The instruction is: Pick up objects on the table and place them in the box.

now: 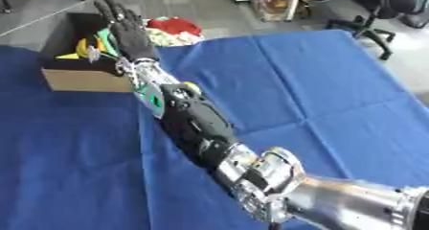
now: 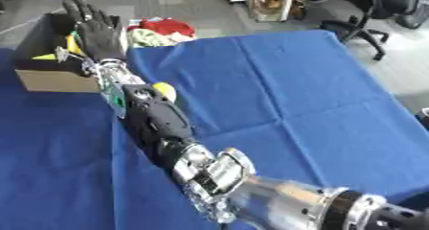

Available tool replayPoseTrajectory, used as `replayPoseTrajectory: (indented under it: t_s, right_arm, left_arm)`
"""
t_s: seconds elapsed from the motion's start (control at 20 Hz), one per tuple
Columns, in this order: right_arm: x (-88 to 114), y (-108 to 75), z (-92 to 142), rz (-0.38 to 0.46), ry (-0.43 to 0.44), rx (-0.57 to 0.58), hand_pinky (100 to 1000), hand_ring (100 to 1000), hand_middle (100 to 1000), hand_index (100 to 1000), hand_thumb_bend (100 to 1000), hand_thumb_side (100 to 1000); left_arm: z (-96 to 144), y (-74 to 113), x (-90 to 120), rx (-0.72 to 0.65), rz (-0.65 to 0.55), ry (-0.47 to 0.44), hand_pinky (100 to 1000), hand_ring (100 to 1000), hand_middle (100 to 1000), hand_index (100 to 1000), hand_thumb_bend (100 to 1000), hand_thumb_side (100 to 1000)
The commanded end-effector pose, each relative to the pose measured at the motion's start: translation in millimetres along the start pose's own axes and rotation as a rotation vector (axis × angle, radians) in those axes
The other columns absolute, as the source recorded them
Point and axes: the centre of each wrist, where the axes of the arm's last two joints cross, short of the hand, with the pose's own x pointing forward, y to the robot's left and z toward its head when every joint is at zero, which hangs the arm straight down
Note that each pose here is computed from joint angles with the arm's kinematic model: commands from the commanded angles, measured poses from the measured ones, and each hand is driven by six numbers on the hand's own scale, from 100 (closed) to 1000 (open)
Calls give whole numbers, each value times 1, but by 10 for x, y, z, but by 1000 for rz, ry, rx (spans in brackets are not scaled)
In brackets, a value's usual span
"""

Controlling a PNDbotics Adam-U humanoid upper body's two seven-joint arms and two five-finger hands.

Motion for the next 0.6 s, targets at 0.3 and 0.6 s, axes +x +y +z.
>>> replayPoseTrajectory:
  t_s: [0.3, 0.6]
  right_arm:
    - [-6, -168, -112, 7, -73, -3, 1000, 965, 998, 1000, 100, 310]
    - [-190, -538, -196, -97, -340, 238, 952, 937, 994, 1000, 100, 100]
  left_arm:
    - [-20, 2, 62, -3, -3, -24, 735, 632, 615, 854, 100, 766]
    - [44, 88, 9, 35, -32, 4, 736, 631, 617, 855, 100, 770]
